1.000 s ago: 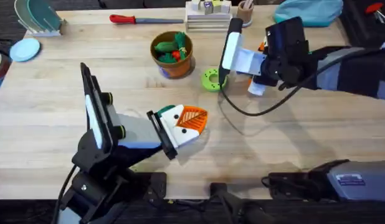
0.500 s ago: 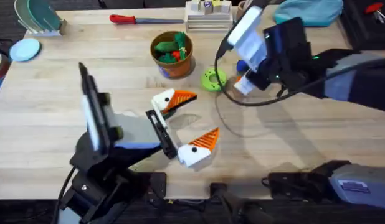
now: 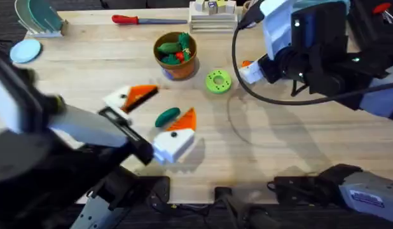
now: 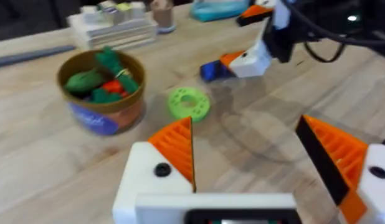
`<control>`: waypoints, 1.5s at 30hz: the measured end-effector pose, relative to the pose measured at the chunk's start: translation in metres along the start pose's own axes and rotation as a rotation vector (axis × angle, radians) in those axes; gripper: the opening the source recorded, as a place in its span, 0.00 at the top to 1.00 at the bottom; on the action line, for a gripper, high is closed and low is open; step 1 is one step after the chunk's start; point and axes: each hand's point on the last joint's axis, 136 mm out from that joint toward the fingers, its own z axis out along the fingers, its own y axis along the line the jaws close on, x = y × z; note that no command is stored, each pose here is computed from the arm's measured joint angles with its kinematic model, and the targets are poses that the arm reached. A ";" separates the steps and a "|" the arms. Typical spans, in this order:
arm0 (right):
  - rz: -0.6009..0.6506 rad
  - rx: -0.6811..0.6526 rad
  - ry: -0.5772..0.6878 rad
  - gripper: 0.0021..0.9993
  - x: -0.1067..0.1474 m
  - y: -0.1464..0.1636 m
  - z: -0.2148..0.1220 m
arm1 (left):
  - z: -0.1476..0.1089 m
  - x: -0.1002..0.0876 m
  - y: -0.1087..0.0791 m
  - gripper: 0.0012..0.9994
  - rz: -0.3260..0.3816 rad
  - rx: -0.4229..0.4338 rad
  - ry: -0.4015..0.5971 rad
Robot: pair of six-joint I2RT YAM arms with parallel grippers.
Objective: Pick up the gripper from the table and insert it into the empty holder that is missing its gripper. Then pick up a screw, insert it into the mounting hole, and use the screwdriver to tighten it. Finally, clean up the table by picking up the vegetable and placing it into the bucket.
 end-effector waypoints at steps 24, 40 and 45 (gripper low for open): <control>0.084 -0.005 -0.004 0.01 -0.001 0.000 -0.002 | 0.056 0.114 0.073 0.01 0.032 -0.329 1.027; 0.085 -0.006 -0.004 0.01 -0.001 0.001 -0.002 | 0.084 0.160 0.093 0.01 0.132 -0.320 1.212; 0.084 -0.007 0.000 0.01 0.000 0.001 -0.002 | 0.085 0.159 0.093 0.08 0.142 -0.315 1.210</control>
